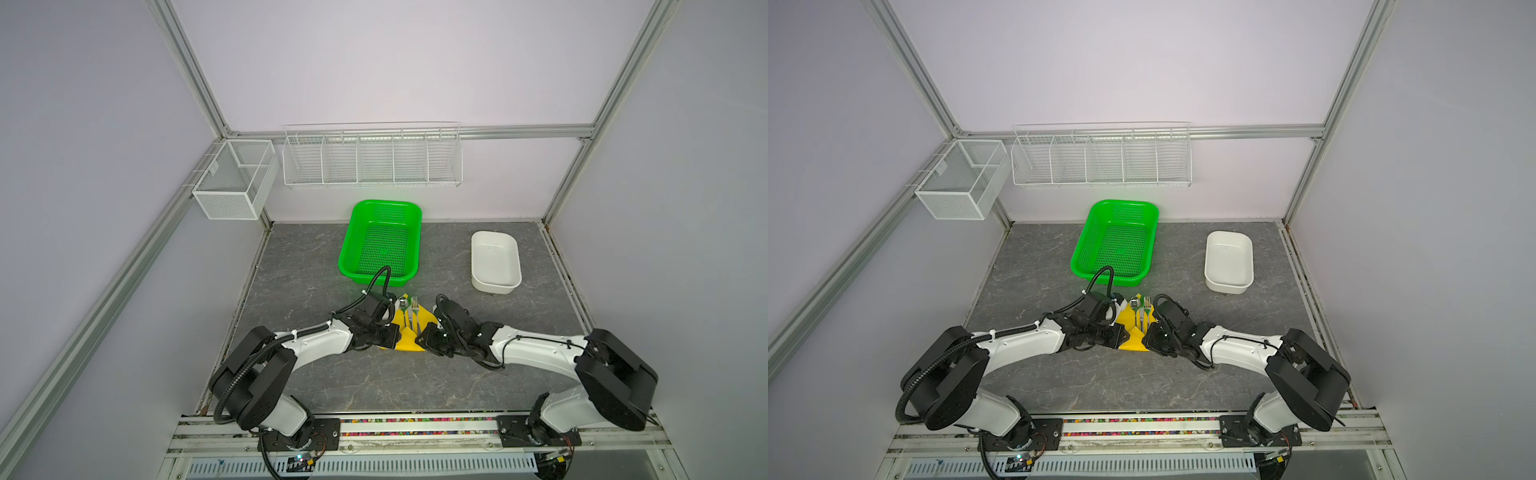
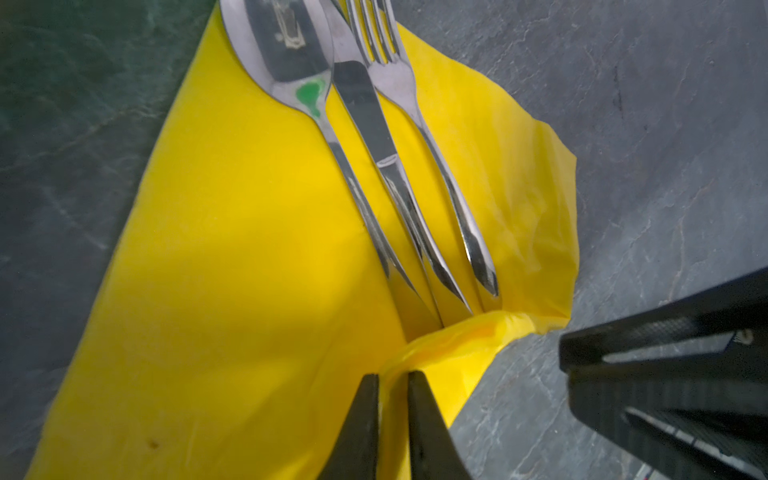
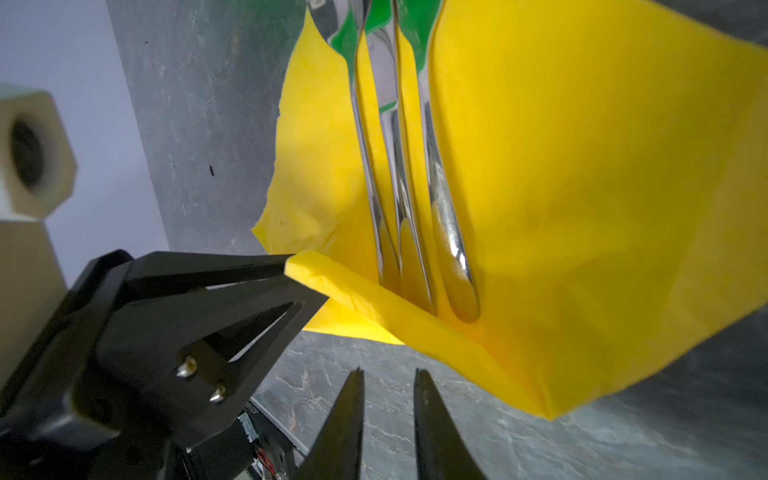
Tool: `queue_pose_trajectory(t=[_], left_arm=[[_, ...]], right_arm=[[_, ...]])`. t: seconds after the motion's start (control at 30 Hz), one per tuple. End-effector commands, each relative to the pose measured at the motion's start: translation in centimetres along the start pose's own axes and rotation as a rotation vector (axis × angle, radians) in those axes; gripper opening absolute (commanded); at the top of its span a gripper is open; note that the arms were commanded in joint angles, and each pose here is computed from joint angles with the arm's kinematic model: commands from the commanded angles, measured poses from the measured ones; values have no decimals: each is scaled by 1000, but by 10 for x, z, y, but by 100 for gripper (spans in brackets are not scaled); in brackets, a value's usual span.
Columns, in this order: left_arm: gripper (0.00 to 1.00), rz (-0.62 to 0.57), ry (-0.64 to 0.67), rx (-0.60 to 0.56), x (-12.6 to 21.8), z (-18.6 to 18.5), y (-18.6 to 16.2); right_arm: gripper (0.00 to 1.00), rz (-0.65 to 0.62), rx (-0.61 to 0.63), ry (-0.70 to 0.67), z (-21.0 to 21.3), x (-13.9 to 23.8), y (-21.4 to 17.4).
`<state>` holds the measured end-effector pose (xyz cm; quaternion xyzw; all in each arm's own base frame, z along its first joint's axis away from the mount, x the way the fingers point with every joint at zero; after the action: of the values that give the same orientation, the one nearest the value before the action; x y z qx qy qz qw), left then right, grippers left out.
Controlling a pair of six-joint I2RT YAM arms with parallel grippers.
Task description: Place the utensils on the paper napkin and roll it up
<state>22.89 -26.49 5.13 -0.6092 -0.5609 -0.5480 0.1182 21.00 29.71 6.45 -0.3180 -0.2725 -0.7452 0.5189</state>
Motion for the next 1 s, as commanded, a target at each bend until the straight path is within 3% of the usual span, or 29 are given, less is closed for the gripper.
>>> queue_pose_trajectory(t=[0.0, 0.63, 0.97], left_arm=[[16, -11, 23, 5, -1, 2, 8], [17, 10, 43, 8, -8, 7, 8], [24, 34, 108, -18, -3, 16, 3]], right_arm=[[24, 7, -2, -38, -4, -7, 3], [24, -5, 10, -148, -23, -18, 15], [24, 13, 16, -164, -24, -20, 17]])
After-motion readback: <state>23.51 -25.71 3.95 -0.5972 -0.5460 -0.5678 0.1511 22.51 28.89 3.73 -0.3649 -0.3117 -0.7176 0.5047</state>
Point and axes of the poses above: each gripper's point midway between its finger pads, its own x axis back along the fingers, its own z axis along the line the jaws close on, y = z × x, the point moved 1 cm from there along x, back along the fingers, and after that the axes turned 5 degrees about -x, right-handed, at the moved point
